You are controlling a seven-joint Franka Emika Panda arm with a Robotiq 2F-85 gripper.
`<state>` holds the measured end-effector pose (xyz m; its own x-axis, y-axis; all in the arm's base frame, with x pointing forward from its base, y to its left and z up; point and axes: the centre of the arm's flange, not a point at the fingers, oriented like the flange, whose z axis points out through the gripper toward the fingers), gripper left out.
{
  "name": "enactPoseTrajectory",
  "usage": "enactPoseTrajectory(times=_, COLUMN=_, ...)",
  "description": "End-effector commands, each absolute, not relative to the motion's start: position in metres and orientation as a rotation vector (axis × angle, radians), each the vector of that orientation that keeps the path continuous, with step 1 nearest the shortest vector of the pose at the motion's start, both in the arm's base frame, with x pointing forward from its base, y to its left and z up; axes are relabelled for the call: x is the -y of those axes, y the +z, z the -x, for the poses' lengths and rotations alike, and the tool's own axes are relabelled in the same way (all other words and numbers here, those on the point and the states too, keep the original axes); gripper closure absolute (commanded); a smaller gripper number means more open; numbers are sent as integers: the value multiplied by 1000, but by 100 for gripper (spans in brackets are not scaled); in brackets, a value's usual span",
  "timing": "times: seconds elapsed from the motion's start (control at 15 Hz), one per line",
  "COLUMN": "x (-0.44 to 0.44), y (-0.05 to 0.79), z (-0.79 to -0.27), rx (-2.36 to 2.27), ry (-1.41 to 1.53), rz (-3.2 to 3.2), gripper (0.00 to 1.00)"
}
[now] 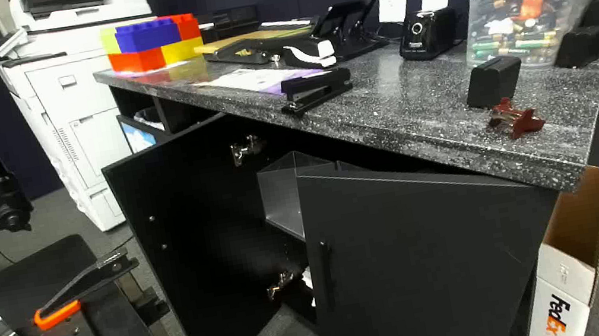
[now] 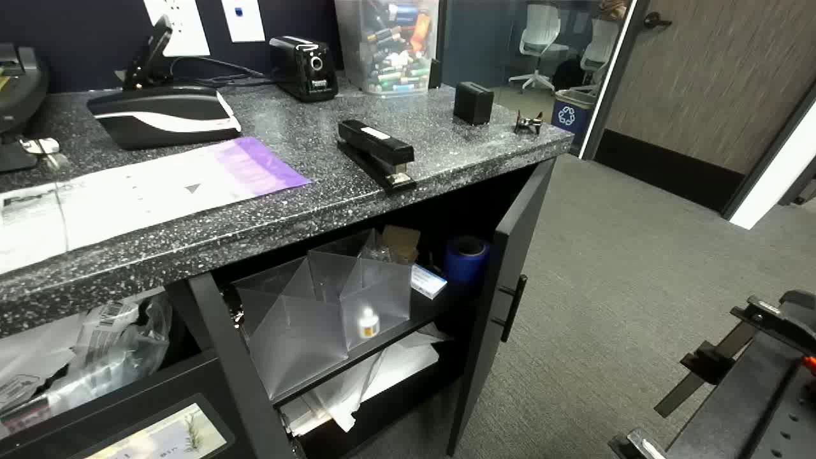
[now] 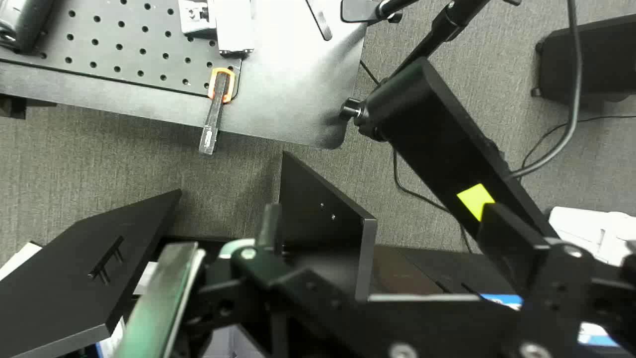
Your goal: Close the left cabinet door
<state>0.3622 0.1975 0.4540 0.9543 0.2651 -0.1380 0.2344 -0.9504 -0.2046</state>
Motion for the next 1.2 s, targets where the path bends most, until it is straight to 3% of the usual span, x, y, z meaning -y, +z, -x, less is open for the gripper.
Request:
enactPoseTrajectory(times=0.0, x=-198, y=454, z=-362, rx=377, ry=243, rz=2920, gripper=0)
enactPoseTrajectory(times=0.4, x=-198, y=455, z=-363, rx=377, ry=241, rz=2920, gripper=0)
enactPoseTrajectory(times=1.13, x=-217, y=396, z=-501, rx=424, ry=264, rz=3025, gripper=0)
